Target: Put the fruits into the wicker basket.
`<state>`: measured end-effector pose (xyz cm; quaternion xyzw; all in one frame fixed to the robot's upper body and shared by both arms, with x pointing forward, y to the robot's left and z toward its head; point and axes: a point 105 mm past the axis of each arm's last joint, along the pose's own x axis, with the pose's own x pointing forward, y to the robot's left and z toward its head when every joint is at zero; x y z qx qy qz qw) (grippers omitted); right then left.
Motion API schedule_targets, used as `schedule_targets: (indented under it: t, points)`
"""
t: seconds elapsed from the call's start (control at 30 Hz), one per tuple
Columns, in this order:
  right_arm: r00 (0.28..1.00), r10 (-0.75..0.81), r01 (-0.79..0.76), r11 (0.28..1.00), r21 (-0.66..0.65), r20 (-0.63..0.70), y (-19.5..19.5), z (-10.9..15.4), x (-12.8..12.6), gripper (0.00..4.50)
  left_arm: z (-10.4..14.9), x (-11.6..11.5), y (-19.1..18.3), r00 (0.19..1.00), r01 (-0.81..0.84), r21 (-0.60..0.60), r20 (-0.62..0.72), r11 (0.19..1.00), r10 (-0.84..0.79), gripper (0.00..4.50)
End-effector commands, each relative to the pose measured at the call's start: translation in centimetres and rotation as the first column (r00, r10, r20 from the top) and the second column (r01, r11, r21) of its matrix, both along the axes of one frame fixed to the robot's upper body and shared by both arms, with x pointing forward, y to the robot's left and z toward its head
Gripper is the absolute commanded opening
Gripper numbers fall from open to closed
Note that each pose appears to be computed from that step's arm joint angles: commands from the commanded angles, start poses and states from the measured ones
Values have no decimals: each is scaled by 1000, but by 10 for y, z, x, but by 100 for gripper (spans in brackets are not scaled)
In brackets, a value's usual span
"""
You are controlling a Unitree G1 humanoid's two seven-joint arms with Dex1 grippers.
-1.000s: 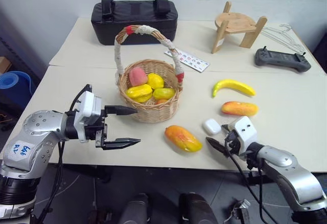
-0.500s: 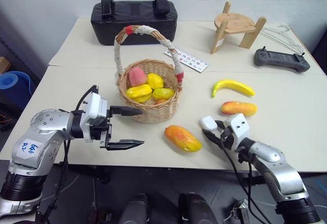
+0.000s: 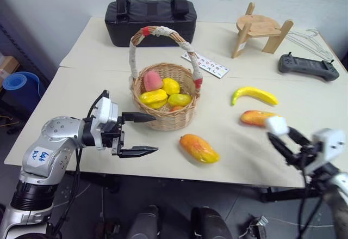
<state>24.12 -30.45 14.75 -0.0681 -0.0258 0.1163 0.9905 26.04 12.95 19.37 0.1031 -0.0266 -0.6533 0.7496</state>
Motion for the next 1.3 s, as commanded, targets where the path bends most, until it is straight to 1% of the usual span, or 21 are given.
schedule_targets:
  t: [0.03, 0.1, 0.17, 0.3, 0.4, 0.43, 0.47, 0.53, 0.6, 0.63, 0.67, 0.73, 0.8, 0.83, 0.9, 0.97, 1.03, 1.1, 1.13, 1.2, 1.3]
  points:
    - [976, -217, 217, 972, -89, 8, -75, -3, -8, 227, 9, -4, -7, 999, 31, -16, 41, 999, -31, 450]
    - [946, -317, 307, 942, -135, -63, -105, -24, 0, 227, 13, -2, -12, 998, 38, -34, 48, 999, -36, 450]
    - [918, -385, 373, 920, -122, -94, -123, -34, 11, 227, 15, -3, -16, 997, 54, -39, 52, 998, -52, 450]
    - [893, -434, 426, 900, -87, -116, -137, -42, 30, 227, 16, -4, -21, 996, 75, -38, 56, 996, -73, 450]
    - [893, -424, 420, 906, -57, -153, -138, -48, 38, 227, 17, -3, -22, 996, 75, -37, 58, 997, -73, 450]
    - [902, -409, 406, 913, -50, -136, -135, -43, 41, 262, 17, -2, -21, 996, 71, -37, 60, 997, -69, 450]
    - [899, -420, 412, 907, -85, -126, -137, -38, 43, 300, 17, -2, -20, 996, 67, -35, 62, 997, -64, 450]
    - [900, -423, 408, 902, -138, -102, -137, -29, 43, 357, 16, -1, -19, 996, 58, -35, 63, 998, -55, 450]
    - [904, -425, 413, 896, -162, -48, -138, -10, 38, 426, 13, 0, -17, 997, 47, -36, 61, 998, -44, 450]
    - [919, -393, 385, 906, -175, -14, -133, 2, 35, 443, 10, 1, -15, 997, 38, -28, 61, 999, -36, 450]
    - [934, -357, 353, 915, -193, 13, -126, 12, 33, 443, 8, 2, -13, 998, 31, -18, 62, 999, -30, 450]
    - [981, -188, 195, 955, -224, 55, -92, 34, 30, 443, 2, 5, -4, 998, 2, 0, 57, 1000, -2, 450]
    - [1000, 11, -6, 975, -221, 25, -47, 46, 26, 443, -4, 9, 8, 998, -31, 30, 52, 999, 30, 450]
    - [995, 99, -99, 974, -202, -10, -26, 48, 24, 443, -6, 10, 13, 998, -40, 45, 50, 998, 38, 450]
    - [948, 301, -315, 934, -167, -100, 27, 49, 17, 443, -11, 10, 24, 998, -58, 72, 36, 996, 56, 450]
    - [893, 417, -438, 891, -117, -171, 64, 48, 10, 443, -16, 10, 35, 997, -73, 96, 15, 993, 72, 450]
    - [789, 550, -585, 809, -59, -276, 109, 38, -2, 443, -25, 7, 50, 996, -83, 147, -2, 986, 84, 450]
    - [707, 624, -666, 746, -16, -332, 141, 29, -10, 443, -30, 6, 61, 995, -96, 170, -3, 981, 98, 450]
    - [692, 640, -676, 737, 10, -335, 153, 25, -9, 443, -32, 5, 65, 994, -104, 176, -3, 979, 107, 450]
    - [678, 638, -678, 735, 25, -366, 176, 13, -3, 443, -35, 4, 71, 992, -120, 181, -10, 976, 123, 450]
    - [692, 615, -658, 753, 21, -378, 196, 3, 12, 443, -38, -1, 73, 992, -121, 194, -20, 973, 127, 450]
